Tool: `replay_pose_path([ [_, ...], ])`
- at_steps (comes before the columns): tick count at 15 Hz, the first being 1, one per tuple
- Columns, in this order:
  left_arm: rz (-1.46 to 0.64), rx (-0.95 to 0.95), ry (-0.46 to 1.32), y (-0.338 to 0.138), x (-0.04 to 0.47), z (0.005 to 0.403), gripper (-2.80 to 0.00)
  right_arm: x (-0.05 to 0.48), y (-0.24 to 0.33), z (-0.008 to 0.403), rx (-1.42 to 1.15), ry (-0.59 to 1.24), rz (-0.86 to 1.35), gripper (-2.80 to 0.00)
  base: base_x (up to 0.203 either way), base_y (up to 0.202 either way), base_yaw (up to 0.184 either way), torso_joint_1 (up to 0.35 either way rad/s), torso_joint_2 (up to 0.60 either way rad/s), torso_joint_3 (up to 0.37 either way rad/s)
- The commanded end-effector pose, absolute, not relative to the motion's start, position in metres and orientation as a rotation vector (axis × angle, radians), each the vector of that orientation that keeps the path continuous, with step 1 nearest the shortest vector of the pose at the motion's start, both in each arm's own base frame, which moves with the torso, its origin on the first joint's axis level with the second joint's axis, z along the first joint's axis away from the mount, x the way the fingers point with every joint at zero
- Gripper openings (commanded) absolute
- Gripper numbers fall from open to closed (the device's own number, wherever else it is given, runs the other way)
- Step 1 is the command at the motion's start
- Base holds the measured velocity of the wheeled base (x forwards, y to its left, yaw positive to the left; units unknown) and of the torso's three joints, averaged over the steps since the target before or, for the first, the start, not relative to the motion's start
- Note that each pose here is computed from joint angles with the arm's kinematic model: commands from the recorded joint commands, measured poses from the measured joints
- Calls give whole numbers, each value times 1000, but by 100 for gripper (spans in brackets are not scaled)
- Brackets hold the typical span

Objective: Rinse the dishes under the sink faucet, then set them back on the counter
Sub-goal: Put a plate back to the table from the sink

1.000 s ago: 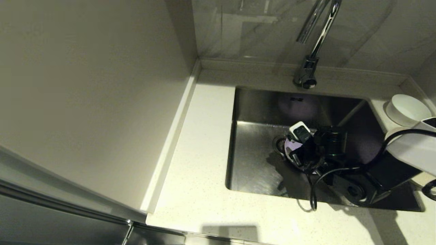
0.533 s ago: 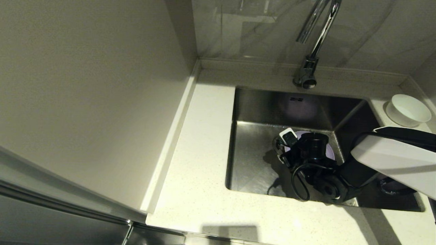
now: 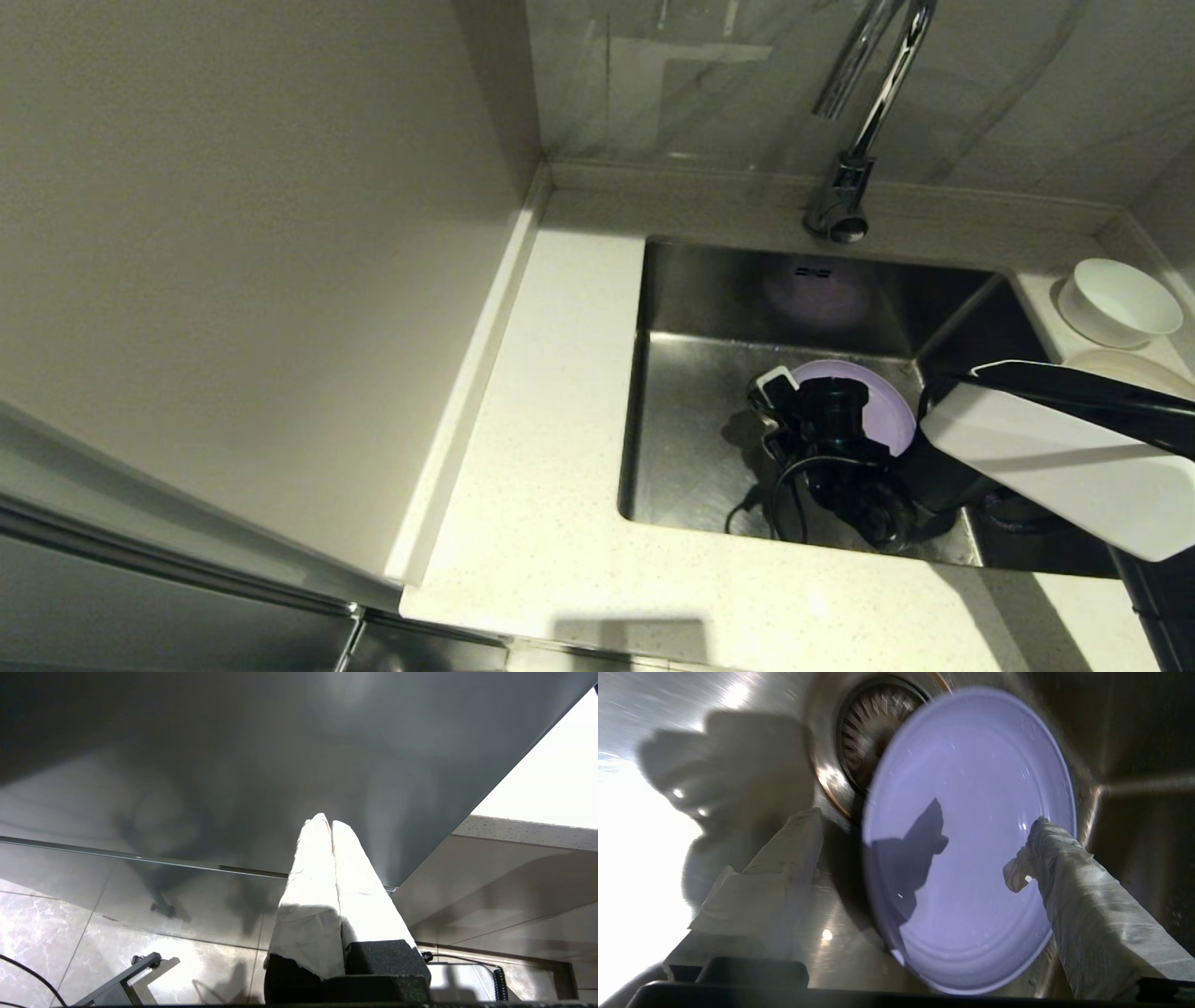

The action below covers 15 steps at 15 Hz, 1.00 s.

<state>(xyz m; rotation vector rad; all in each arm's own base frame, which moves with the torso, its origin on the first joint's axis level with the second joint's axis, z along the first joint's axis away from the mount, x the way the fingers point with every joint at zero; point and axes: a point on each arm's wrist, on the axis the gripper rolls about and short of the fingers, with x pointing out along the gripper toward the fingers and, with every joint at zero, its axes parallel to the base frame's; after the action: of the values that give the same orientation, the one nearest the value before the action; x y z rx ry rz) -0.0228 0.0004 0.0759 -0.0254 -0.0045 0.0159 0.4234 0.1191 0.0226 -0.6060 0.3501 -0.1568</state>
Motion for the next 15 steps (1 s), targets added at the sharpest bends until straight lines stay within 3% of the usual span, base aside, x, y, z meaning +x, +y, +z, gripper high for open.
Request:
replay_pose_path([
  [1,17,-26,-8,0,-23,76,-280,428,117,20,-592,380,-169,0,0,0,0,0,0,0],
  [14,17,-26,-8,0,-23,76,-280,452,100,15,-523,454,-215,0,0,0,0,0,0,0],
  [15,17,-26,-8,0,-23,76,-280,453,97,20,-518,444,-221,-280,0,0,0,0,0,0],
])
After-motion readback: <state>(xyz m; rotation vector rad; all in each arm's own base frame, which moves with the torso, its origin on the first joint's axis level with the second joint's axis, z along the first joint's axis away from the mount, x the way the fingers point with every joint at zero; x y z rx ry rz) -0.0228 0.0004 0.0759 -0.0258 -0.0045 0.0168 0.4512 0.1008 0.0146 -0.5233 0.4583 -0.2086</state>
